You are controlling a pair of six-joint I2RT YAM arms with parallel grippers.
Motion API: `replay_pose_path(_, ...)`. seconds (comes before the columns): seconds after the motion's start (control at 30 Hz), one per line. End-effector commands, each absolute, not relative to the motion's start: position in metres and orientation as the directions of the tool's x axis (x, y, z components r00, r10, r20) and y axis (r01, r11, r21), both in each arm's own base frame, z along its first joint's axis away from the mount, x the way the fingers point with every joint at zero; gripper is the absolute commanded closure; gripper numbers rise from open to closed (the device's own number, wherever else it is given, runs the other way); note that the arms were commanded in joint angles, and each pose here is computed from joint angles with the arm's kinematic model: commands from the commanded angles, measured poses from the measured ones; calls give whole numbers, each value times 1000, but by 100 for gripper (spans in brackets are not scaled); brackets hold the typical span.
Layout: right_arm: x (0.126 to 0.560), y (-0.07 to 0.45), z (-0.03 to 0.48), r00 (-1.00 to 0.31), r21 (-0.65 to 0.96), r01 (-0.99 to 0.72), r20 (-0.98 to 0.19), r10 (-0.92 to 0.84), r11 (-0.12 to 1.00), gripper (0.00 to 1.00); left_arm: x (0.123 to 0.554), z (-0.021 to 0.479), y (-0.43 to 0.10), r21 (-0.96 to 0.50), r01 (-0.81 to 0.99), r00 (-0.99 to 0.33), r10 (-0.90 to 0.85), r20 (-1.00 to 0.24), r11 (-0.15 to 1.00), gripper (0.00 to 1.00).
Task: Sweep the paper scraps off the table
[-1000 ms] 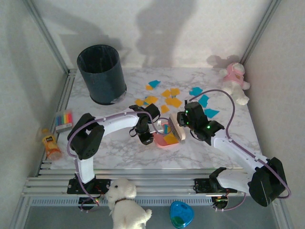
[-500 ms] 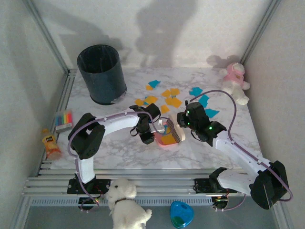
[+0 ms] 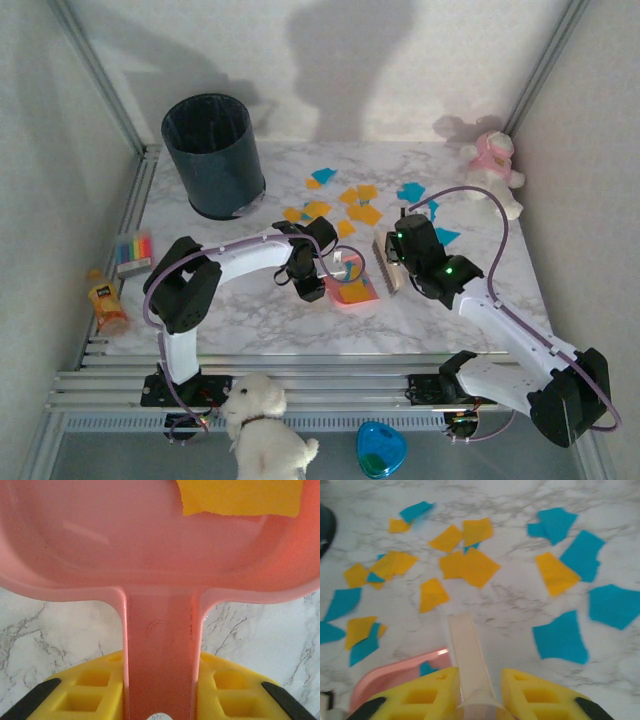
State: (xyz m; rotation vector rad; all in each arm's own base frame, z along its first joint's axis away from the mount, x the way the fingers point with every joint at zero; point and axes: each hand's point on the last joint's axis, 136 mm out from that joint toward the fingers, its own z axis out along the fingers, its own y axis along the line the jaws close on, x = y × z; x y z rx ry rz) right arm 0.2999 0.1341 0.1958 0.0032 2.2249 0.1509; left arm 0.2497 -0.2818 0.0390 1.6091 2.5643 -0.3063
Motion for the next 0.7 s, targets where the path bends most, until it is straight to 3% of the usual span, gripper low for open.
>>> replay_pose_path(0.0,310,104,217,-561,-12,60,-827,24,998,100,236,31,-279,-148,902,-426,892,-152,405,100)
replay_pose_path(0.37,332,65,207,-603,-106,120,-798,-13,987,100,236,36,-280,-145,900,-431,888,-164,410,100)
replay_pose_path(0.67,344,72,180,-675,-155,49,-733,-82,987,100,236,37,-280,-148,899,-434,885,-167,413,100)
